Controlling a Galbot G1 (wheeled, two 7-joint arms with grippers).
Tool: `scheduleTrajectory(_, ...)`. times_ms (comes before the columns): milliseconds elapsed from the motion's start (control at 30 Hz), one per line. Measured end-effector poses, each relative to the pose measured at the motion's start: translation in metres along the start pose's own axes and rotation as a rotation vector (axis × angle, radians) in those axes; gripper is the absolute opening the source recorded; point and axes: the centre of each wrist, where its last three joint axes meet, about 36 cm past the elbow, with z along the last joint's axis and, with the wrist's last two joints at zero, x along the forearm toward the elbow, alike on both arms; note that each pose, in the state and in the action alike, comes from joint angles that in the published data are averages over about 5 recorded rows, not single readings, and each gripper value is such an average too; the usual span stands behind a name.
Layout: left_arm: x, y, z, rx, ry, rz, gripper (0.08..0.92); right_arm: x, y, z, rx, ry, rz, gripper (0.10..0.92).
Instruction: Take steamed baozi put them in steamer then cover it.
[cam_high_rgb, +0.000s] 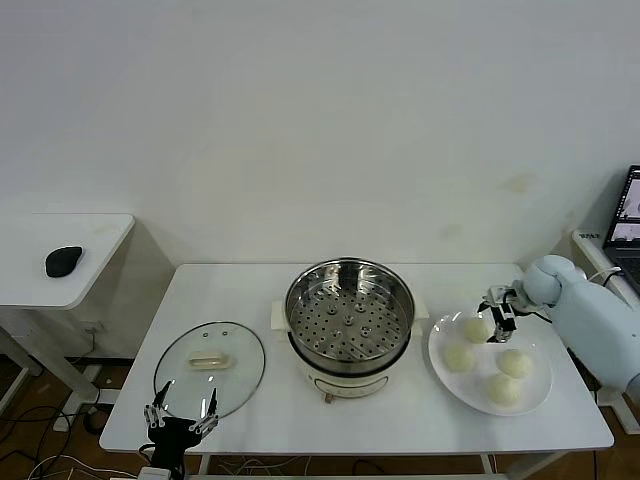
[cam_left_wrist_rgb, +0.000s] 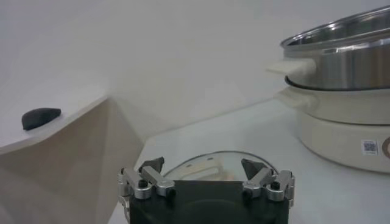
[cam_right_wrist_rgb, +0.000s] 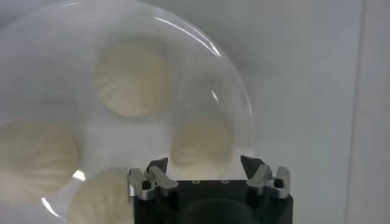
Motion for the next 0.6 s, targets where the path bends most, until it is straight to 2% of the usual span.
scheduleTrajectory(233, 0.000, 0.001, 0.000, -0.003, -0.001, -0.001, 0.823, -0.010, 0.001, -0.004, -0.003, 0.012, -0.013, 0.717)
scheduleTrajectory(600, 0.000, 0.001, -0.001, -0.006, -0.004, -0.002, 0.823, -0.014, -0.001, -0.010, -0.001, 0.024, -0.008, 0.587)
